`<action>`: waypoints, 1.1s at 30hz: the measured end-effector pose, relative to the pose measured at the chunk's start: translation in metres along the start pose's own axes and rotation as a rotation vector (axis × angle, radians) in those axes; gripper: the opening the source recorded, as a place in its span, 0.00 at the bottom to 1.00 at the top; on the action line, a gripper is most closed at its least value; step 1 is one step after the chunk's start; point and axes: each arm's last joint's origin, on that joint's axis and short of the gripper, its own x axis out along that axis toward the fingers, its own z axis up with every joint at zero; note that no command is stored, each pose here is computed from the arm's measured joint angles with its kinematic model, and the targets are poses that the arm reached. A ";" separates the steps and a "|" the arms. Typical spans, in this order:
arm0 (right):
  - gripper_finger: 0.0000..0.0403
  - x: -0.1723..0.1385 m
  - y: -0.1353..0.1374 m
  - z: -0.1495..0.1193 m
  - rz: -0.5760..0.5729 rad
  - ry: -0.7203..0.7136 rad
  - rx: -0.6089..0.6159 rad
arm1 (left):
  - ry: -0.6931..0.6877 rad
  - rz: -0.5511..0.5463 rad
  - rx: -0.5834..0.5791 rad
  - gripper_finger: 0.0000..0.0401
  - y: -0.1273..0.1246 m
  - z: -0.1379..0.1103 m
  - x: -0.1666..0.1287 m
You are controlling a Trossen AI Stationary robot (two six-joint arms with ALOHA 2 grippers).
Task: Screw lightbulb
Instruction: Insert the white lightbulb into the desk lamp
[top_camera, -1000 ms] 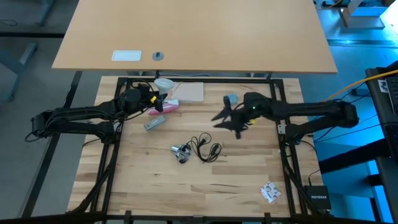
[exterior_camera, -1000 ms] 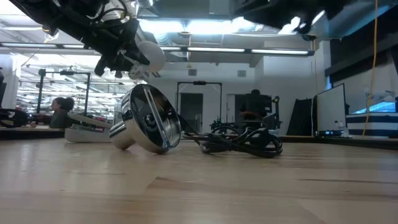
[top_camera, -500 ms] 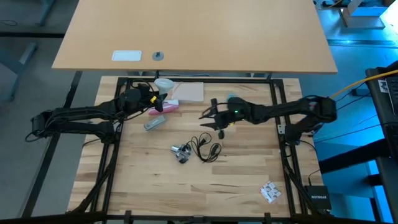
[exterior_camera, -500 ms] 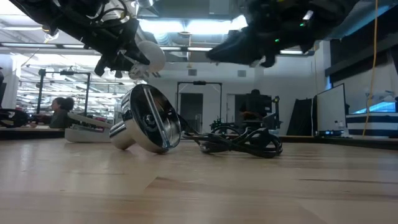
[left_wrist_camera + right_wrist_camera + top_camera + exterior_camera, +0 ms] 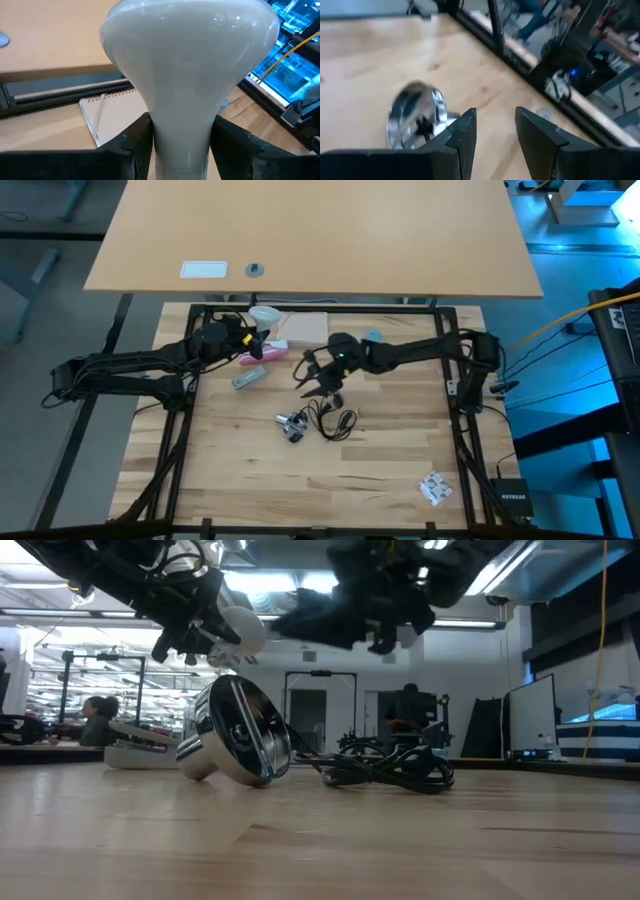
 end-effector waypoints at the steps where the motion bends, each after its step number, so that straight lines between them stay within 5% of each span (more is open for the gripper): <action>1: 0.35 0.003 -0.002 -0.001 0.006 0.017 -0.002 | 0.002 0.002 0.003 0.39 0.000 0.000 0.000; 7: 0.35 0.015 -0.001 -0.007 0.142 -0.030 0.042 | 0.005 0.003 0.034 0.39 0.000 -0.001 0.000; 22: 0.35 0.042 0.014 -0.045 0.198 0.027 0.106 | 0.003 0.002 0.037 0.39 0.000 0.000 0.000; 33: 0.35 0.053 0.016 -0.052 0.320 -0.060 0.208 | 0.003 0.002 0.036 0.39 0.000 0.000 0.000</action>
